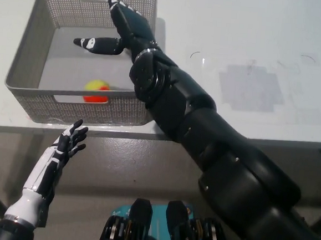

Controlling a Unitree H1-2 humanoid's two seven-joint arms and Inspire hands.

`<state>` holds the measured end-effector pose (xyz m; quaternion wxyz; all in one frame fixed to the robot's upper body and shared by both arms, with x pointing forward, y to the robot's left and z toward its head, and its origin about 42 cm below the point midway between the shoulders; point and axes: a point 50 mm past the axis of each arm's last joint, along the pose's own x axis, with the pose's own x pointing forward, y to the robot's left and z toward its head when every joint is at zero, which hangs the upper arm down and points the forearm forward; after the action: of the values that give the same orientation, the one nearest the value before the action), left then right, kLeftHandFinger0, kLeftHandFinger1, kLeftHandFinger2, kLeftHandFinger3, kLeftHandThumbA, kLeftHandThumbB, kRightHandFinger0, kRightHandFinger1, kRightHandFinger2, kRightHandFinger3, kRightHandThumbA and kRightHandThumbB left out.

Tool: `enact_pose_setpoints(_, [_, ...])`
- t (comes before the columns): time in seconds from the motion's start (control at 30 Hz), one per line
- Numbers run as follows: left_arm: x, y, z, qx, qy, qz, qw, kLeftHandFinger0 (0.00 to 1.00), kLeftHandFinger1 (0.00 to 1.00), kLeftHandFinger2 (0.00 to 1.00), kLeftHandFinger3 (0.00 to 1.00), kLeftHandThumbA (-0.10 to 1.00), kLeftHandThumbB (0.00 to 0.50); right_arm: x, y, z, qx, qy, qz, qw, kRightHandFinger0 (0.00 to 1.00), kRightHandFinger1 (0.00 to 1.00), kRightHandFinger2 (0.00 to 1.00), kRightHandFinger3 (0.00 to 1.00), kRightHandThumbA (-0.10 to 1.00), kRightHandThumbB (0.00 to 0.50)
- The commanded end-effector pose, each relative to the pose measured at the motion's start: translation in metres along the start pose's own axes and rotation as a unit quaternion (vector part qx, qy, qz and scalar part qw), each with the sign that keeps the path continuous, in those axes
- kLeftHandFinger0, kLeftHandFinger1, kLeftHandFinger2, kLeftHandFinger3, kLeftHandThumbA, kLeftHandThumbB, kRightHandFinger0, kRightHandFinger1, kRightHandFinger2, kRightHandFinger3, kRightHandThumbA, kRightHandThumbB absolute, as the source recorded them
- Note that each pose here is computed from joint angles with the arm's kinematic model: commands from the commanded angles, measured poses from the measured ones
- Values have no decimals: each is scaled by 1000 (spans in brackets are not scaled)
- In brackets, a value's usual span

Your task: Use the right hand to pick up a tennis ball and put it into a container on the left side

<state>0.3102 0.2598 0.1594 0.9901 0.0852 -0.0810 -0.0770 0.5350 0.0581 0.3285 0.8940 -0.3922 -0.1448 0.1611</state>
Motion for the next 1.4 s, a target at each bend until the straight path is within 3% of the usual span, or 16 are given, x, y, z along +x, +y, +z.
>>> enact_pose_setpoints(0.0, [7, 4, 15, 20, -31, -10, 999, 1000, 1000, 1000, 1000, 1000, 30, 16, -52, 43, -6, -76, -57, 995, 1000, 1000, 1000, 1000, 1000, 425])
enact_pose_setpoints(0.13, [9, 5, 16, 24, -30, -11, 999, 1000, 1000, 1000, 1000, 1000, 63, 17, -90, 48, 34, -123, -115, 985, 1000, 1000, 1000, 1000, 1000, 425])
enact_pose_setpoints(0.2, [9, 5, 17, 26, -28, -9, 999, 1000, 1000, 1000, 1000, 1000, 49, 14, -115, 49, 76, -161, -140, 974, 1000, 1000, 1000, 1000, 1000, 397])
enact_pose_setpoints(0.33, [9, 4, 17, 6, -25, -14, 1000, 1000, 1000, 1000, 1000, 981, 73, -16, -165, 43, 145, -221, -185, 947, 1000, 1000, 1000, 1000, 1000, 390])
enact_pose_setpoints(0.47, [9, 4, 16, 17, -28, -17, 999, 1000, 1000, 1000, 1000, 992, 20, -69, -196, 23, 180, -266, -237, 917, 1000, 1000, 1000, 1000, 1000, 358])
enact_pose_setpoints(0.53, [9, 5, 15, 16, -27, -15, 999, 1000, 1000, 1000, 1000, 1000, 3, -93, -198, 14, 183, -273, -257, 909, 1000, 1000, 1000, 1000, 1000, 377])
enact_pose_setpoints(0.6, [9, 3, 15, 10, -29, -19, 999, 1000, 1000, 1000, 1000, 1000, 0, -126, -195, -1, 211, -294, -266, 894, 1000, 1000, 1000, 1000, 1000, 321])
enact_pose_setpoints(0.7, [6, 2, 13, 3, -22, -19, 1000, 1000, 1000, 1000, 1000, 1000, 6, -164, -187, -21, 229, -305, -282, 881, 1000, 1000, 1000, 1000, 1000, 340])
enact_pose_setpoints(0.73, [5, 1, 12, 0, -22, -20, 1000, 1000, 1000, 1000, 1000, 1000, 0, -177, -182, -29, 225, -306, -288, 879, 1000, 1000, 1000, 1000, 1000, 440])
enact_pose_setpoints(0.77, [4, 2, 11, -2, -23, -21, 1000, 1000, 1000, 1000, 1000, 1000, 0, -190, -176, -37, 222, -310, -293, 877, 1000, 1000, 1000, 1000, 1000, 333])
enact_pose_setpoints(0.87, [-3, 0, 5, -9, -17, -21, 1000, 1000, 1000, 1000, 1000, 1000, 2, -238, -147, -74, 235, -280, -294, 883, 1000, 1000, 1000, 1000, 1000, 322])
enact_pose_setpoints(0.93, [-7, -2, 3, -12, -16, -22, 1000, 1000, 1000, 1000, 1000, 1000, 18, -262, -130, -95, 237, -261, -288, 890, 1000, 1000, 1000, 1000, 1000, 280])
enact_pose_setpoints(1.07, [-16, -6, 1, -18, -17, -24, 999, 1000, 1000, 1000, 1000, 1000, 29, -290, -99, -130, 231, -217, -279, 906, 1000, 1000, 1000, 1000, 1000, 270])
enact_pose_setpoints(1.27, [-38, -17, 2, -41, -20, -40, 998, 1000, 1000, 1000, 1000, 1000, 15, -331, -51, -173, 247, -145, -245, 926, 1000, 1000, 1000, 1000, 1000, 305])
enact_pose_setpoints(1.37, [-43, -18, -4, -46, -18, -43, 998, 1000, 1000, 1000, 1000, 1000, 56, -346, -35, -185, 256, -121, -225, 932, 1000, 1000, 1000, 1000, 1000, 307])
